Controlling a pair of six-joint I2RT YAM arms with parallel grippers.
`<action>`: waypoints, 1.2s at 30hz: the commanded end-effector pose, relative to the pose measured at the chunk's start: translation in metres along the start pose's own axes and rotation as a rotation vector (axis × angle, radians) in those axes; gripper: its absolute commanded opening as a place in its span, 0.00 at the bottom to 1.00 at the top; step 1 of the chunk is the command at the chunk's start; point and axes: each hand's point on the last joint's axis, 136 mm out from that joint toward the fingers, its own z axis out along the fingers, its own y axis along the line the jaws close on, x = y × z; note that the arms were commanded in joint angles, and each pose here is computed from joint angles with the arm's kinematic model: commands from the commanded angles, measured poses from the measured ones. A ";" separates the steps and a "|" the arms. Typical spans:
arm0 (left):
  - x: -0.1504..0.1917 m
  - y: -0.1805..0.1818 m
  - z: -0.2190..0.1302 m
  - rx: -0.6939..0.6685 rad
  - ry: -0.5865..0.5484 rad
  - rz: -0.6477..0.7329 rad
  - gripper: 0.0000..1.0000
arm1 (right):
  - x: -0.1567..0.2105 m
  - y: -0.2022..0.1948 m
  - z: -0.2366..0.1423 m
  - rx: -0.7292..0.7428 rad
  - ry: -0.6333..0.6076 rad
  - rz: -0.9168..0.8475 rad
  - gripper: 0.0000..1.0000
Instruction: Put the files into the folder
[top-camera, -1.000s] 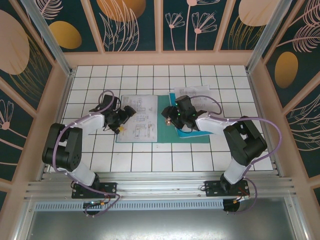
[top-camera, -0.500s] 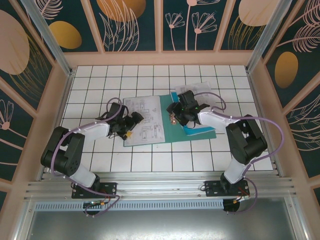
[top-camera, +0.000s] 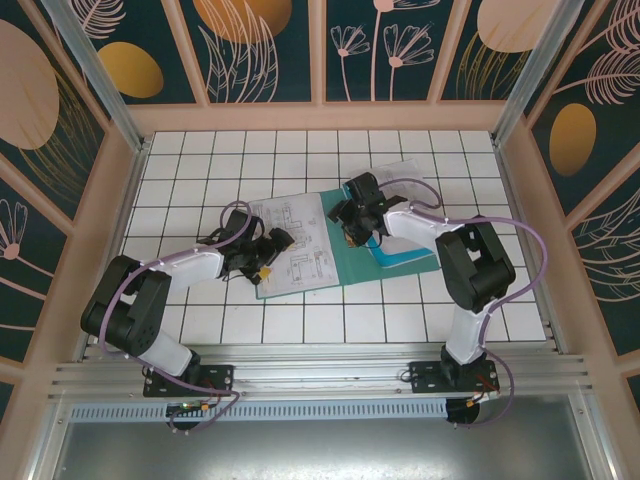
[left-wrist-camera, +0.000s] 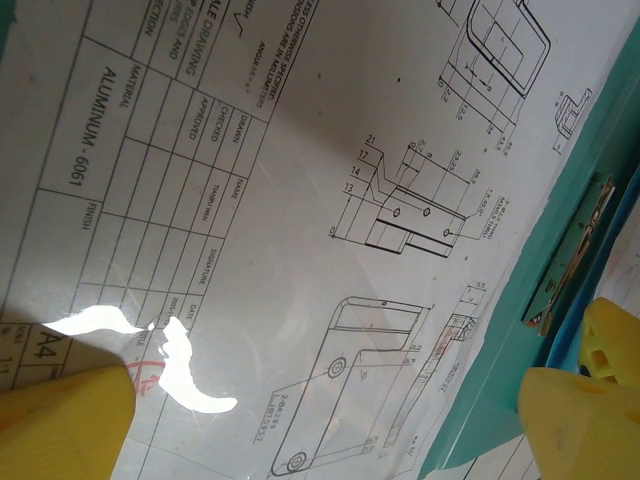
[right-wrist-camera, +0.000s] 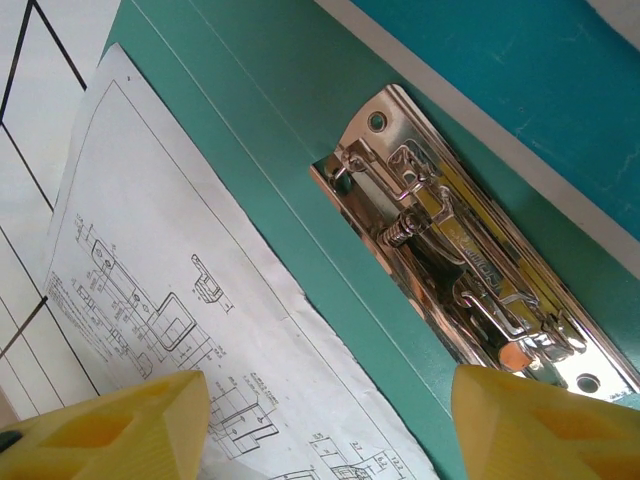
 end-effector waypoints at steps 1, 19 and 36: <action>0.012 0.019 0.002 -0.051 0.033 -0.032 0.99 | 0.010 -0.004 0.004 0.047 0.022 -0.003 0.66; 0.012 0.027 0.001 -0.080 0.028 -0.028 0.99 | 0.015 -0.047 0.025 0.224 -0.007 -0.074 0.64; 0.012 0.049 -0.003 -0.165 0.001 -0.061 0.99 | 0.019 -0.125 0.033 0.427 0.048 -0.075 0.66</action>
